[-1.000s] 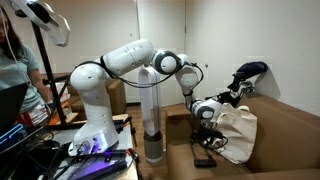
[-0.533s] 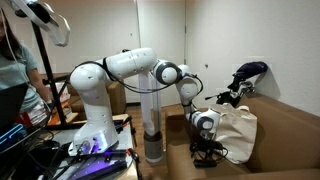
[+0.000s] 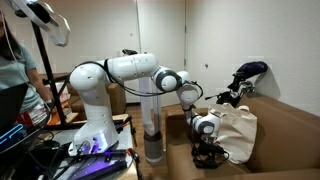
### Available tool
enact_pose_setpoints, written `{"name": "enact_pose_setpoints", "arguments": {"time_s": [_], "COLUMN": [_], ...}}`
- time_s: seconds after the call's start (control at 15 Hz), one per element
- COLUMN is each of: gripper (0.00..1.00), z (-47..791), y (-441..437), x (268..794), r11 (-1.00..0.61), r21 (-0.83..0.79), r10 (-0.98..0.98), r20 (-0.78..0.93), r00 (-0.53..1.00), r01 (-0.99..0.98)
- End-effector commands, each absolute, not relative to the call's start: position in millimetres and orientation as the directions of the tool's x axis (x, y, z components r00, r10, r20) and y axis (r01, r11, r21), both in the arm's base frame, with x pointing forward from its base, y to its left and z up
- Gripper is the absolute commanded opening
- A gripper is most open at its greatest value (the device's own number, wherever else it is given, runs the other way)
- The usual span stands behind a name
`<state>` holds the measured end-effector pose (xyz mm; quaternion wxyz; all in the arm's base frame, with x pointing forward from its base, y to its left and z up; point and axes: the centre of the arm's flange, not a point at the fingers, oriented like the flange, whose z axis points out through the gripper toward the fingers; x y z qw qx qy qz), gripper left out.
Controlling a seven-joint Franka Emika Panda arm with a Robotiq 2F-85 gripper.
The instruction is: Pick up the black object on the chair and put it inside the bag
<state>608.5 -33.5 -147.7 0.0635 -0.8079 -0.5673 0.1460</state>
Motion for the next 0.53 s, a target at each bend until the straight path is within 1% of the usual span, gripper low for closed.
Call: {"name": "enact_pose_setpoints", "arguments": {"time_s": [0.0, 0.13, 0.27, 0.4, 0.47], "gripper": [0.60, 0.49, 0.46, 0.37, 0.30], "z": [-162.3, -156.2, -149.9, -147.5, -145.4], "y": [-43.9, -48.0, -50.1, -50.4, -50.3], "x": [609.9, 606.8, 605.8, 604.8, 604.0], "r11": [-0.376, -0.396, -0.397, -0.401, -0.399], "r21": [-0.266, -0.264, -0.261, -0.262, -0.263], "r10": [0.927, 0.918, 0.918, 0.916, 0.916], "r20": [-0.114, -0.120, -0.099, -0.094, -0.086], "r00": [0.358, 0.378, 0.384, 0.390, 0.391], "r01": [0.888, 0.879, 0.880, 0.878, 0.878]}}
